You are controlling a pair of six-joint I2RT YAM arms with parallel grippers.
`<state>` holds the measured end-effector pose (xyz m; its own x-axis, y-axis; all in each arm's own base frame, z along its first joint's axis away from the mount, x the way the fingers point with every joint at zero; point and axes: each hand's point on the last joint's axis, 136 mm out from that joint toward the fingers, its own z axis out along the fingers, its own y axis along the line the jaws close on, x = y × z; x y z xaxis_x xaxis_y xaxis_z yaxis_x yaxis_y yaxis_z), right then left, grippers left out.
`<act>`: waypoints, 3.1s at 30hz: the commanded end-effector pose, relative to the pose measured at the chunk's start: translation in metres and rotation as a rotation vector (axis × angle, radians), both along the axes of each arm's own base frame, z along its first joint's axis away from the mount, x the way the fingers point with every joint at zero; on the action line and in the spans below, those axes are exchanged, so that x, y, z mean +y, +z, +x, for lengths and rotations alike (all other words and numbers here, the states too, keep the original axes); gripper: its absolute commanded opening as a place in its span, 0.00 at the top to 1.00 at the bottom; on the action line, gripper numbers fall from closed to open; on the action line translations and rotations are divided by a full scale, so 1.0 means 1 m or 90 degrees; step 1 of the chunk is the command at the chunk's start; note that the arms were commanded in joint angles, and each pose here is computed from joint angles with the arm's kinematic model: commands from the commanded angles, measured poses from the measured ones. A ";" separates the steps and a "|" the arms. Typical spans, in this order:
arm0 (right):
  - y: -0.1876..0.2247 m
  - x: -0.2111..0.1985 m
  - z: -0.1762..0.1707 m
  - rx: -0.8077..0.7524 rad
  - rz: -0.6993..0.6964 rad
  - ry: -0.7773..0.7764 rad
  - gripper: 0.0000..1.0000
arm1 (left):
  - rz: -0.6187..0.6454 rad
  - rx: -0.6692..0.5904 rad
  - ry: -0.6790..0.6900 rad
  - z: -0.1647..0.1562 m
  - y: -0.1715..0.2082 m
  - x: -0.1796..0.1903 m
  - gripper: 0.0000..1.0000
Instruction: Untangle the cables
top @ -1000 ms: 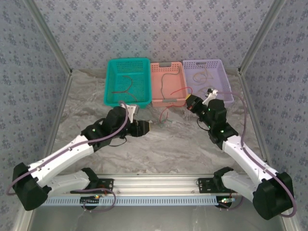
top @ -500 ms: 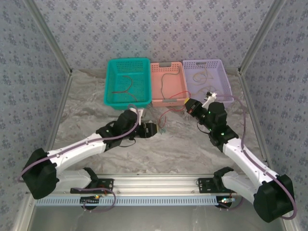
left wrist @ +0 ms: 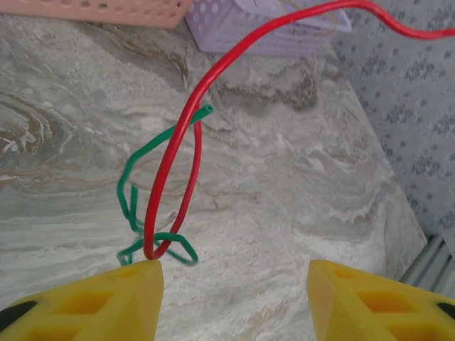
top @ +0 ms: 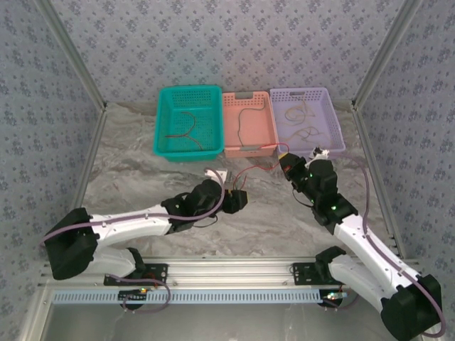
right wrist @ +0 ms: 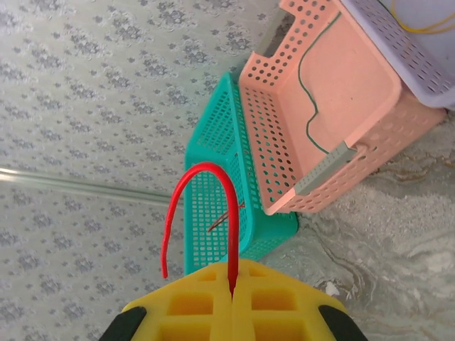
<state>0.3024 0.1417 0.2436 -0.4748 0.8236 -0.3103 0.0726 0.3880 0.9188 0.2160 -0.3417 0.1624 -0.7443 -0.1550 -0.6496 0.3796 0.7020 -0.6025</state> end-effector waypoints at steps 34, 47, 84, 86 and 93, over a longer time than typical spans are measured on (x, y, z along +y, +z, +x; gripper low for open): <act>-0.035 -0.017 0.001 0.101 0.391 -0.089 1.00 | -0.187 -0.051 0.062 -0.003 0.045 0.069 0.66; -0.021 -0.011 -0.005 0.082 0.566 -0.147 1.00 | -0.187 -0.068 0.051 0.001 0.050 0.058 0.66; -0.006 0.010 -0.038 0.128 0.452 -0.112 1.00 | -0.039 -0.464 0.088 0.023 0.125 0.025 0.63; -0.007 0.009 -0.039 0.128 0.451 -0.115 1.00 | -0.037 -0.457 0.093 0.024 0.125 0.029 0.77; 0.012 0.000 -0.033 0.081 0.441 -0.125 1.00 | -0.011 -0.420 0.036 0.016 0.109 0.024 1.00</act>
